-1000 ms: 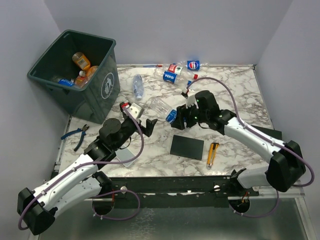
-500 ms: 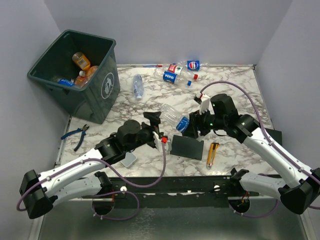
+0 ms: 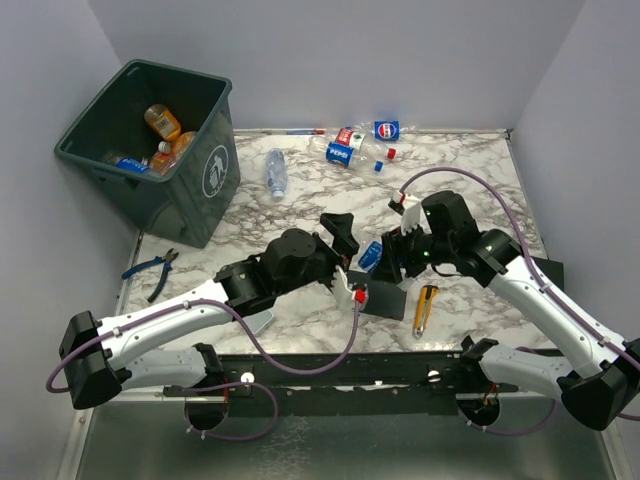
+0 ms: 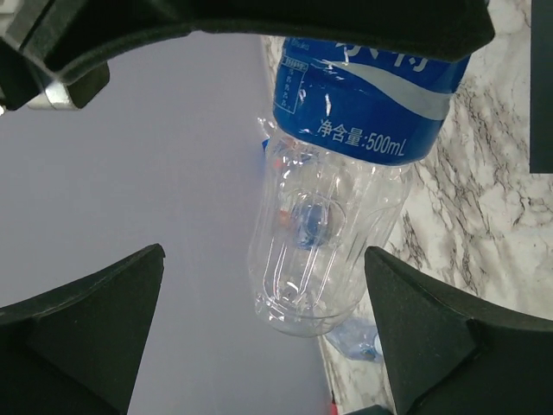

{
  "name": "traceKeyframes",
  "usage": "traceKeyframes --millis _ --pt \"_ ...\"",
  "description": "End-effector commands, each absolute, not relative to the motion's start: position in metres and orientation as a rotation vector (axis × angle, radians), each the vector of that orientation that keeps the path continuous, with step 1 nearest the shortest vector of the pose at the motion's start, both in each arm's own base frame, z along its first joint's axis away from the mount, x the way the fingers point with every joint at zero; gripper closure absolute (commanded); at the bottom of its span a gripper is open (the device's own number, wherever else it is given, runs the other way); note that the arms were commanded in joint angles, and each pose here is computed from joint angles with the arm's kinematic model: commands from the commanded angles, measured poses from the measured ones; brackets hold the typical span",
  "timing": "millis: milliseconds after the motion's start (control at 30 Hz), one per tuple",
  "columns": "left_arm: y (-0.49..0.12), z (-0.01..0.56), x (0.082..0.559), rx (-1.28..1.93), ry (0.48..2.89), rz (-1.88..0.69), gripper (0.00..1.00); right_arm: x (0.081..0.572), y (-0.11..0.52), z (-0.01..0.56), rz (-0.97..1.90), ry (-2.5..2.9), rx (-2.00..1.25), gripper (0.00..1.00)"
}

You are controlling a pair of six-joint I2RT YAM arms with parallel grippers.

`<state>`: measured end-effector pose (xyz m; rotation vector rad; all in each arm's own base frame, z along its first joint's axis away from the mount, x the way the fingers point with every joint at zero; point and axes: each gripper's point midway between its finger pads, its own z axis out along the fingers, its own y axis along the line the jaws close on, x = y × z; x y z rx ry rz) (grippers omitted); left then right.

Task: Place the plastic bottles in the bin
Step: Pick up the plastic bottle at the center of the board.

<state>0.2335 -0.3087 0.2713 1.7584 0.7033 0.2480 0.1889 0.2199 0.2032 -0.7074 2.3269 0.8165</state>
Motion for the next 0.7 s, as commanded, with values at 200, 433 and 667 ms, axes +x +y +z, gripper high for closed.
traceKeyframes --millis 200,433,667 --pt "-0.324 0.242 0.225 1.897 0.636 0.273 0.07 0.166 0.229 0.239 0.964 2.224 -0.832 0.66" --pt "-0.334 0.235 0.22 1.919 0.62 0.245 0.02 0.165 0.236 0.255 1.02 2.162 -0.842 0.66" --pt "-0.337 0.234 0.216 1.913 0.634 0.208 0.01 0.17 0.236 0.269 0.997 2.119 -0.831 0.66"
